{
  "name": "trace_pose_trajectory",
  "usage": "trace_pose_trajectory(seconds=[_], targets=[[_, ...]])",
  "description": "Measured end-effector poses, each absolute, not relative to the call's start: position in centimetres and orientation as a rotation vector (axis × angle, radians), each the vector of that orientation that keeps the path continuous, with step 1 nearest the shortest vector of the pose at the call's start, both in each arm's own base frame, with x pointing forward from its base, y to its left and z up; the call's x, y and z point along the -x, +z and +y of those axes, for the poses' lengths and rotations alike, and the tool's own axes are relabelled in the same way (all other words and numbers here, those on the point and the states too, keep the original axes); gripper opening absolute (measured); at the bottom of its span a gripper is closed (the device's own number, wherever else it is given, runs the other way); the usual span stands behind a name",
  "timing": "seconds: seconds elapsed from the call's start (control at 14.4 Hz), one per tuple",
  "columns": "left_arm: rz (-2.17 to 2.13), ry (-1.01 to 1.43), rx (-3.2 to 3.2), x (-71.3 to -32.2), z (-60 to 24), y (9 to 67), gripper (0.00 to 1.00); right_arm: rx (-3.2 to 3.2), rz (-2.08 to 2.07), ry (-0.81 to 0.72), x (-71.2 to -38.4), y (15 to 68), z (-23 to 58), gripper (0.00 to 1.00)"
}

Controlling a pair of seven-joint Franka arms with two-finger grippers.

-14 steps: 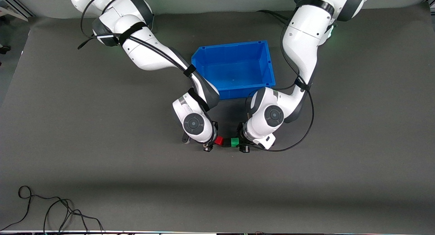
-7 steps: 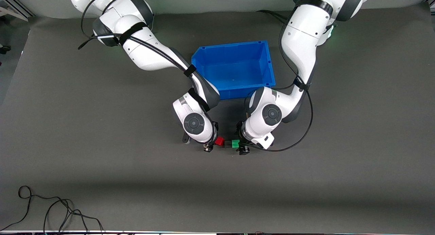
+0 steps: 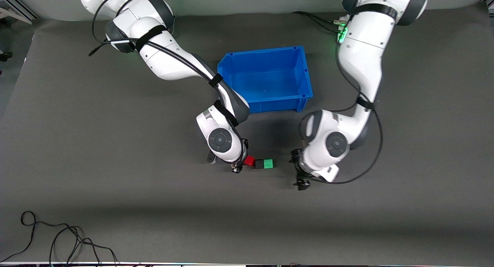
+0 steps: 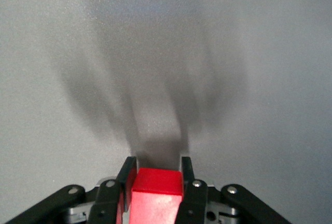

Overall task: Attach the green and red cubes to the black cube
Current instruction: 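Open the left gripper and lift it away from the cubes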

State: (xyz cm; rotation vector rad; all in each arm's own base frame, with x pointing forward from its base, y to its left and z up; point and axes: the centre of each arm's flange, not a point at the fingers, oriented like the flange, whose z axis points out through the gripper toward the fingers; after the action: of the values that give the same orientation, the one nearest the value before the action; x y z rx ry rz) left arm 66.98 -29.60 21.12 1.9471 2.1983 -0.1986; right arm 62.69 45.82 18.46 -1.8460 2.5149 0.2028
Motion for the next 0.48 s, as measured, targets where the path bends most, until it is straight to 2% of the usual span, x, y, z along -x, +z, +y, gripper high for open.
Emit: trace_pose_trajectory(seconds=[0.21, 0.28, 0.48], targets=[[2.176, -0.205, -1.986, -68.2, -26.1, 21.8, 1.00, 1.842, 2.516, 0.196, -62.9, 18.5, 45.6, 0.39], [2.165, -0.209, -2.003, -68.5, -25.3, 22.1, 1.00, 1.843, 2.513, 0.194, -62.9, 18.5, 45.6, 0.44], [2.111, -0.243, -2.089, -69.0, -22.5, 23.3, 1.00, 1.853, 2.498, 0.192, -63.0, 18.7, 45.6, 0.72]])
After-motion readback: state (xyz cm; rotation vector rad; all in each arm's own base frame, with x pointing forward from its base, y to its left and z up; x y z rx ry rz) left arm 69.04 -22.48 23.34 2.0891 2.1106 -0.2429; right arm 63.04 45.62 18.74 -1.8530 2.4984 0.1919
